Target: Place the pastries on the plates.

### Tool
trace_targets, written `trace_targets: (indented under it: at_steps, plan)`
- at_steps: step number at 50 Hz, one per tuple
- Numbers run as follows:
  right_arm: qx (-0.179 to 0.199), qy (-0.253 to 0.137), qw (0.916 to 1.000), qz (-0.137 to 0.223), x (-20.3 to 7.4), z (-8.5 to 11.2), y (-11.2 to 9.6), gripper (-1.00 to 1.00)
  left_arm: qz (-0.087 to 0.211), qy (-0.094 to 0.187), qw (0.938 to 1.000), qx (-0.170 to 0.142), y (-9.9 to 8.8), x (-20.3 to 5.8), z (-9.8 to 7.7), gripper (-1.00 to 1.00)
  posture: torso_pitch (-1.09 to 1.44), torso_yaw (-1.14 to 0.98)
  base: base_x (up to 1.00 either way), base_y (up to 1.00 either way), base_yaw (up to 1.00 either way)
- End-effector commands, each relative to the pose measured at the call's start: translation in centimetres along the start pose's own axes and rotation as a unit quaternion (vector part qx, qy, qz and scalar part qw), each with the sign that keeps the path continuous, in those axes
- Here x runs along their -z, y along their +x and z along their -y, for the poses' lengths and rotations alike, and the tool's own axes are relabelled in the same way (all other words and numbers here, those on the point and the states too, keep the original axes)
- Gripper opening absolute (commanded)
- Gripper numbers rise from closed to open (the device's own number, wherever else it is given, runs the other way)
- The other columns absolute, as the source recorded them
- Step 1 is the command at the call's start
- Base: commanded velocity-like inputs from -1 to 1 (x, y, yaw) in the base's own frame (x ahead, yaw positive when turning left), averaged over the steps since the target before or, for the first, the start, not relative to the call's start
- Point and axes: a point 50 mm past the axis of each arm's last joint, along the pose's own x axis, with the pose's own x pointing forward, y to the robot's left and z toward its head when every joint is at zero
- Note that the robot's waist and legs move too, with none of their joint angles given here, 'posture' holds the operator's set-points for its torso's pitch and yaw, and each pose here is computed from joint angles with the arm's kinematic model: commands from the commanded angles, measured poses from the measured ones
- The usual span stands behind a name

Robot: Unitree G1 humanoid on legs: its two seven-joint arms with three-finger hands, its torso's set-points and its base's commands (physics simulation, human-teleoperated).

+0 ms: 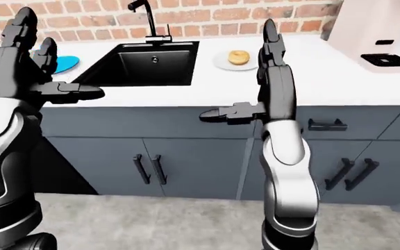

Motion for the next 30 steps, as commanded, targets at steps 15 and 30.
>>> trace_targets:
  at_steps: [15, 30]
  plan:
    - [0.007, 0.011, 0.9991, 0.040, -2.0, 0.8, -1.0, 1.00, 0.044, 0.004, 0.9988, -0.020, 0.0, -1.6, -0.7, 1.00, 0.00, 0.00, 0.54, 0.74, 0.00]
    - [0.026, 0.004, 0.9994, 0.023, -1.8, 1.2, -1.0, 1.00, 0.048, 0.006, 0.9986, -0.023, -0.2, -1.9, -1.2, 1.00, 0.00, 0.00, 0.36, 0.44, 0.00]
